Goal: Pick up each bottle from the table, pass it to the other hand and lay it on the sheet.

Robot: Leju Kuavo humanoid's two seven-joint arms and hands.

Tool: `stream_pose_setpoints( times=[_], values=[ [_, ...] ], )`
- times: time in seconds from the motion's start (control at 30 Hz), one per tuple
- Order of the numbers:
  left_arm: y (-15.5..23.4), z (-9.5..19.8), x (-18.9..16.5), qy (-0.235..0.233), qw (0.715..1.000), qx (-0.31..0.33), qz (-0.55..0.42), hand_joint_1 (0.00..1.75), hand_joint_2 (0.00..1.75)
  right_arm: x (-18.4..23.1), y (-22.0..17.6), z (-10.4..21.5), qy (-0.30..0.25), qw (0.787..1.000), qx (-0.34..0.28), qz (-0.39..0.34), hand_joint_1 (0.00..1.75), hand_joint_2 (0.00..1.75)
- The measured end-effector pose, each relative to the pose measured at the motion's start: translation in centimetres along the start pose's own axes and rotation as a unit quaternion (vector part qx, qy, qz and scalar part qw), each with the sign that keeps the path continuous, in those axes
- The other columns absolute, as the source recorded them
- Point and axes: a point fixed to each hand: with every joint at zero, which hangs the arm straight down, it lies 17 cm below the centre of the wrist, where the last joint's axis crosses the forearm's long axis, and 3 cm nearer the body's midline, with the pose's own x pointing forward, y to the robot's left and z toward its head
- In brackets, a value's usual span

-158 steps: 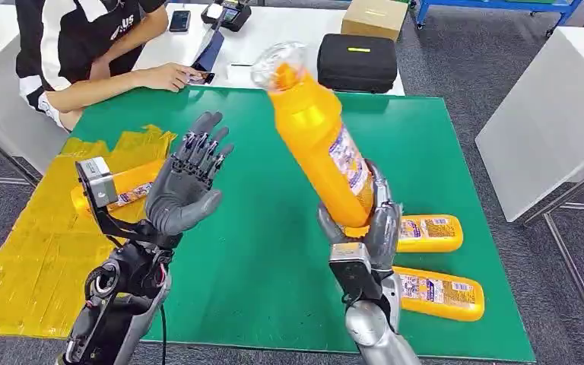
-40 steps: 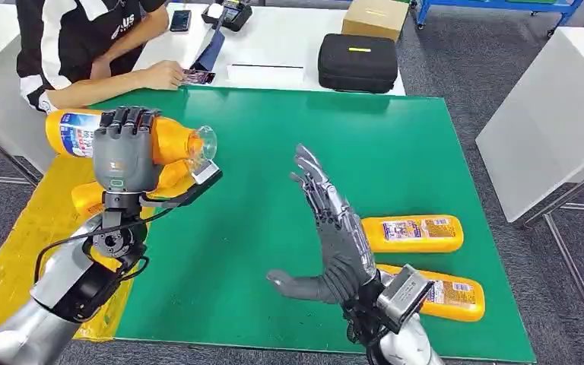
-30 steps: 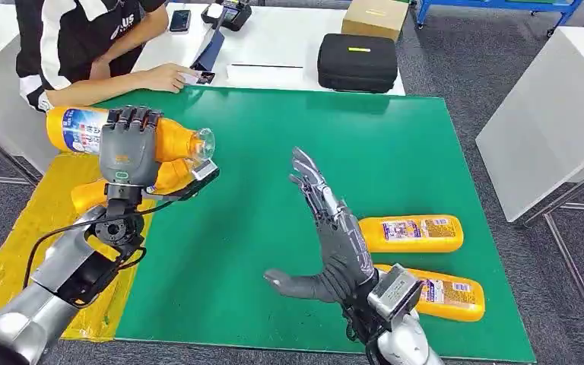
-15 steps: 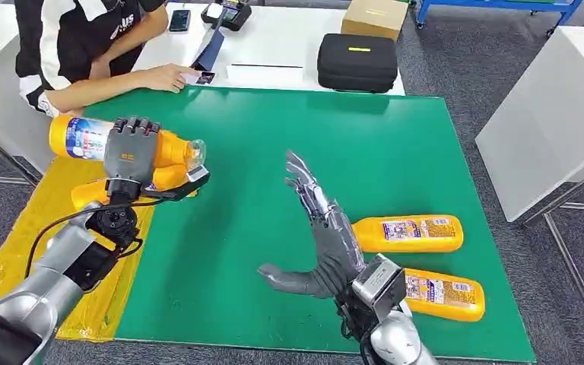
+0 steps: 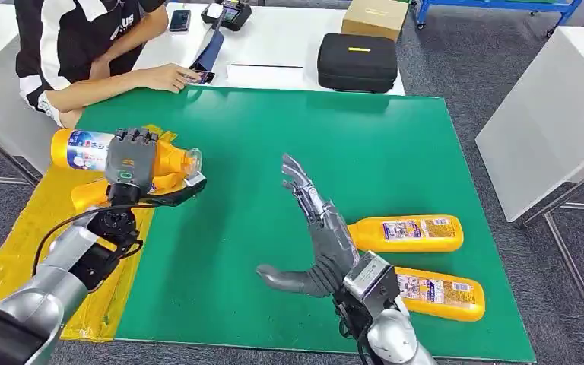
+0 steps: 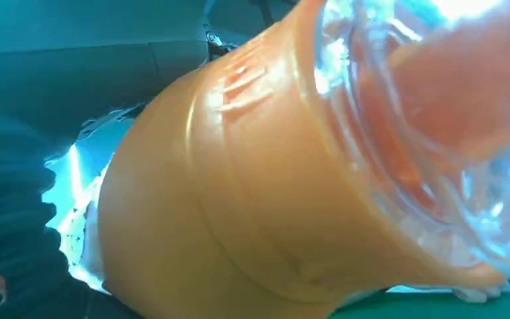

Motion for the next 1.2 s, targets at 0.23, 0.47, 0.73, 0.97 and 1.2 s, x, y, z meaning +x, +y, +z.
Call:
stream_pose_setpoints(
  times=[0.23,0.47,0.73,0.97,1.2],
  values=[
    [-1.2,0.3,0.1,0.0,1.0,-0.02,-0.001,1.75,1.75,-0.1,0.2,0.0,0.003,1.0,0.003,0.0,0.0,1.75],
    [-2.7,0.9,0.9,-0.009,0.999,-0.053,-0.003,1.75,1.75,-0.3,0.3,-0.1,0.005,1.0,0.003,0.001,0.0,1.75],
    [-4.6,2.1,2.6,-0.024,0.996,-0.084,-0.002,1.75,1.75,-0.5,0.6,0.0,0.009,1.0,0.004,0.001,0.0,1.75],
    [-5.5,2.7,3.1,-0.028,0.994,-0.103,-0.002,0.0,1.75,-0.7,0.6,0.1,0.011,1.0,0.004,0.002,0.0,1.75],
    [-9.0,4.6,3.9,-0.046,0.981,-0.188,-0.015,0.0,0.0,-1.0,0.9,0.0,0.015,1.0,0.005,0.002,0.0,1.75]
  ],
)
